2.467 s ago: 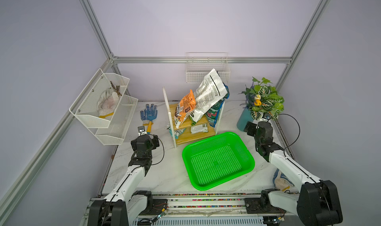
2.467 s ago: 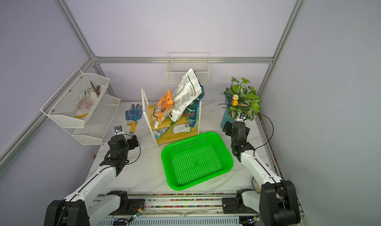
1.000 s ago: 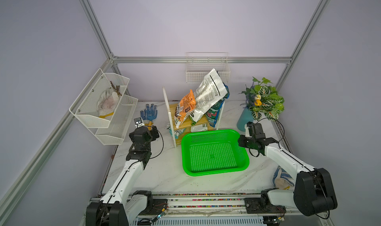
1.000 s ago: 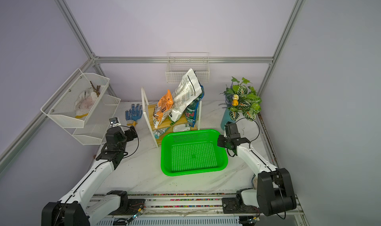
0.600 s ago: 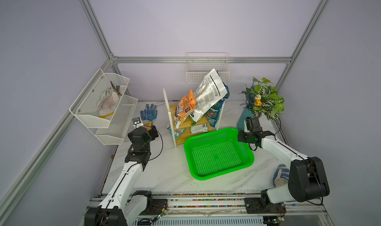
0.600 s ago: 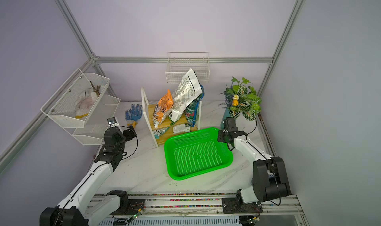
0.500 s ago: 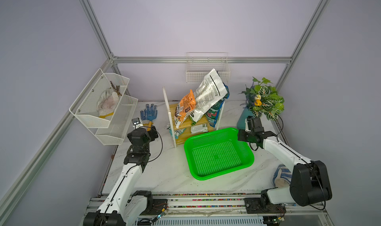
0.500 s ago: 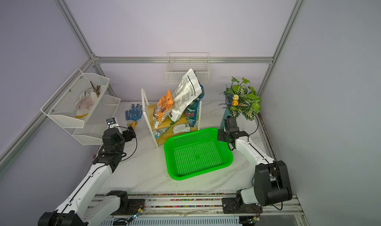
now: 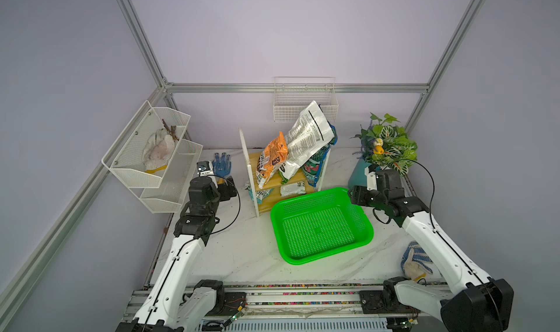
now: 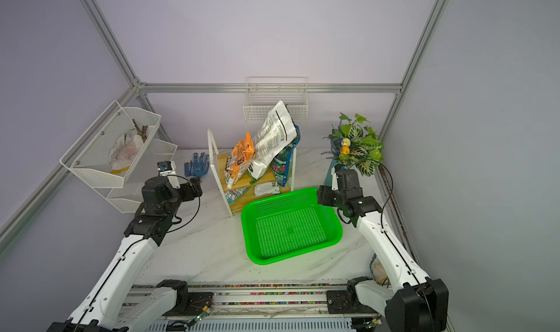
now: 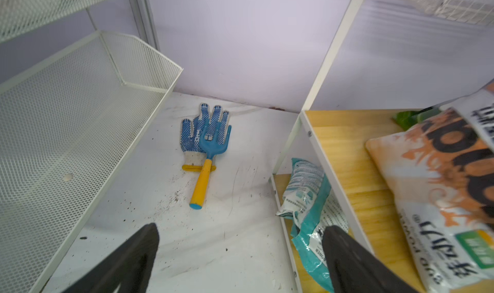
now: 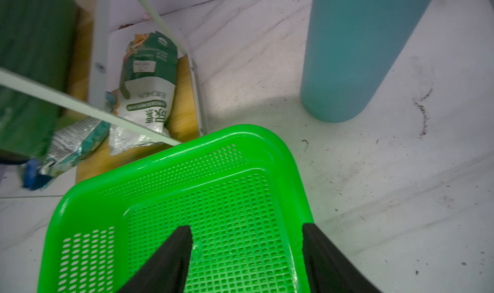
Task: Take down the fertilizer bag from the shelf
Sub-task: Move the storage box to the center of the board, then pick up the fertilizer bag from the shelf.
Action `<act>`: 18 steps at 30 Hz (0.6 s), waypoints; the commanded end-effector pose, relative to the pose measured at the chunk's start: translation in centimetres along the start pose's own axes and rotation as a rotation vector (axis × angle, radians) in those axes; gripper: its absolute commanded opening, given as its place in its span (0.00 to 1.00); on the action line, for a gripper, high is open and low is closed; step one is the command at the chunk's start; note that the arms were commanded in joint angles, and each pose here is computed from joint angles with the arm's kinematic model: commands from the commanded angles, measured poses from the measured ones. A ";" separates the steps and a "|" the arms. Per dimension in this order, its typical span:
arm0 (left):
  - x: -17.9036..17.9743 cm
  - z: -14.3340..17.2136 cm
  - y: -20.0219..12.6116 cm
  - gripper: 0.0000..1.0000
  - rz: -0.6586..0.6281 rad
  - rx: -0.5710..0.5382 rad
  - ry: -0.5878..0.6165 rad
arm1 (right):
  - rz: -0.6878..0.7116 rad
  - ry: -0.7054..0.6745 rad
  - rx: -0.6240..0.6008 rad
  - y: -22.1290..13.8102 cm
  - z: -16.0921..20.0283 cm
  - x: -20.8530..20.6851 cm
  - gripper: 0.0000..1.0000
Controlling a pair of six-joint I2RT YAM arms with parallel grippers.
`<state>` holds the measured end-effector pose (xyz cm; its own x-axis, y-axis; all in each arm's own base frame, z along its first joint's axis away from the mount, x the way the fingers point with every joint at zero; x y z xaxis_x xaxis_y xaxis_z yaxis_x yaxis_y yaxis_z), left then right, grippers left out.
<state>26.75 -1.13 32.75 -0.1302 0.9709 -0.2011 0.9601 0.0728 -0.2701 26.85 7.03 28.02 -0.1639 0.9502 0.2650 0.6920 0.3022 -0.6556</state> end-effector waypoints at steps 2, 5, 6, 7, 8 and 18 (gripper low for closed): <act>-2.2 -4.2 -2.2 1.00 0.091 -0.068 -0.018 | -0.215 0.008 -0.028 -2.4 -1.8 3.1 0.70; -3.3 -4.8 -2.9 1.00 0.126 -0.068 -0.004 | -0.295 0.005 -0.066 -3.7 -3.1 4.7 0.70; -3.6 -4.9 -3.1 1.00 0.137 -0.069 0.000 | -0.312 0.003 -0.082 -4.1 -3.6 5.1 0.70; -4.0 -5.0 -3.2 1.00 0.151 -0.069 0.005 | -0.331 0.000 -0.101 -4.6 -4.1 5.5 0.71; -4.4 -5.0 -3.4 1.00 0.167 -0.066 0.007 | -0.348 -0.004 -0.123 -5.1 -4.6 6.0 0.71; -6.8 -5.2 -4.0 1.00 0.253 -0.060 0.014 | -0.514 -0.047 -0.342 -8.5 -10.1 10.0 0.68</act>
<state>25.57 -6.32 35.73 0.0671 0.9745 -0.2143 0.9602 -0.1215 -0.2516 25.75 12.39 41.48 -0.5073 0.7392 0.4431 0.7027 0.6524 -0.2839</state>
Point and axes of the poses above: each gripper's point midway between its finger pads, its own y axis out along the fingers, its own x axis along the line the jaws close on, z = x × y, the point moved 9 cm from there along -y, back along the fingers, and after that the axes turned 6 degrees about -y, right-handed, at the moved point
